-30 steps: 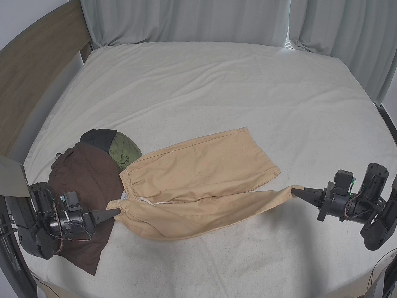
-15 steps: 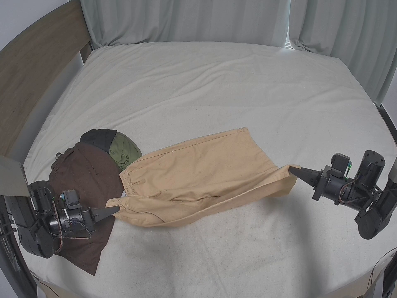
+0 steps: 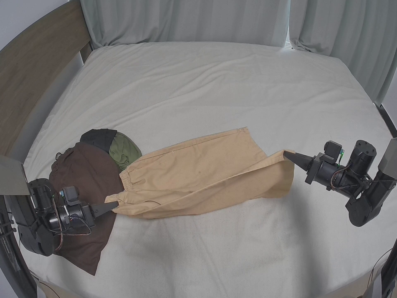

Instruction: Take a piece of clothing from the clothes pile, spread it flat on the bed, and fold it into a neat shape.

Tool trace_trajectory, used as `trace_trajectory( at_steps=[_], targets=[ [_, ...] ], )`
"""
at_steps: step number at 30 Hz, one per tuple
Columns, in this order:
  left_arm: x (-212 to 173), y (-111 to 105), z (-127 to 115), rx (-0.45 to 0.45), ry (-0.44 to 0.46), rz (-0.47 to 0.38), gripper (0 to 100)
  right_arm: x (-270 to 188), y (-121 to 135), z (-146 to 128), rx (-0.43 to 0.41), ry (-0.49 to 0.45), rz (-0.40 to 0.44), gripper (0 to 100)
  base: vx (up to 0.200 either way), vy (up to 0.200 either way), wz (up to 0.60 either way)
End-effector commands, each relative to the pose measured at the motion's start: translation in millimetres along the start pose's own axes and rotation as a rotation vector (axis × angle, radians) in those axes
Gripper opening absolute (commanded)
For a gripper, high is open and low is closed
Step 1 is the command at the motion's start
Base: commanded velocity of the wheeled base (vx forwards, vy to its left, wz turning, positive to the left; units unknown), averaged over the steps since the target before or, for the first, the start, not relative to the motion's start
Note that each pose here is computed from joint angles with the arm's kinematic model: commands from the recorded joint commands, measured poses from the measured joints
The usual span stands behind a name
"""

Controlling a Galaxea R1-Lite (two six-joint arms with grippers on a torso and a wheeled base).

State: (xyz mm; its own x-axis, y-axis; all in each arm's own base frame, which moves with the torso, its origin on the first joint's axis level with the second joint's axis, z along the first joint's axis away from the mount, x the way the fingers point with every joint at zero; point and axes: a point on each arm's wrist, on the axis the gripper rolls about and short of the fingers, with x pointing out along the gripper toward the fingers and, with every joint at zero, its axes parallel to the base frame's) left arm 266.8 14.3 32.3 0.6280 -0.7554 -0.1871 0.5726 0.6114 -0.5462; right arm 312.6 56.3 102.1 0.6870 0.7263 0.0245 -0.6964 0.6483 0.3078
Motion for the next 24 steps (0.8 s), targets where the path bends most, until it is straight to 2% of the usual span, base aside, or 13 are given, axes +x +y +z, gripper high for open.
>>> trace_trajectory(
  at_steps=[1,6,19,24],
  targets=[
    [1.7,2.3,4.4,-0.006,-0.020,0.024,0,12.9,-11.1,2.2,-0.002,-0.022,0.006,0,0.000,0.000,0.00],
    [6.4,3.5,7.1,-0.036,-0.046,0.078,0,22.2,-21.9,4.6,-0.006,-0.044,0.006,0,0.000,0.000,0.00],
    [10.6,3.6,12.2,-0.047,-0.059,0.070,0,43.7,-32.4,19.1,0.001,-0.107,0.039,0,0.000,0.000,0.00],
    [15.1,4.4,15.4,-0.076,-0.077,0.087,0,52.3,-38.4,20.7,0.013,-0.096,0.037,0,0.000,0.000,0.00]
  ],
)
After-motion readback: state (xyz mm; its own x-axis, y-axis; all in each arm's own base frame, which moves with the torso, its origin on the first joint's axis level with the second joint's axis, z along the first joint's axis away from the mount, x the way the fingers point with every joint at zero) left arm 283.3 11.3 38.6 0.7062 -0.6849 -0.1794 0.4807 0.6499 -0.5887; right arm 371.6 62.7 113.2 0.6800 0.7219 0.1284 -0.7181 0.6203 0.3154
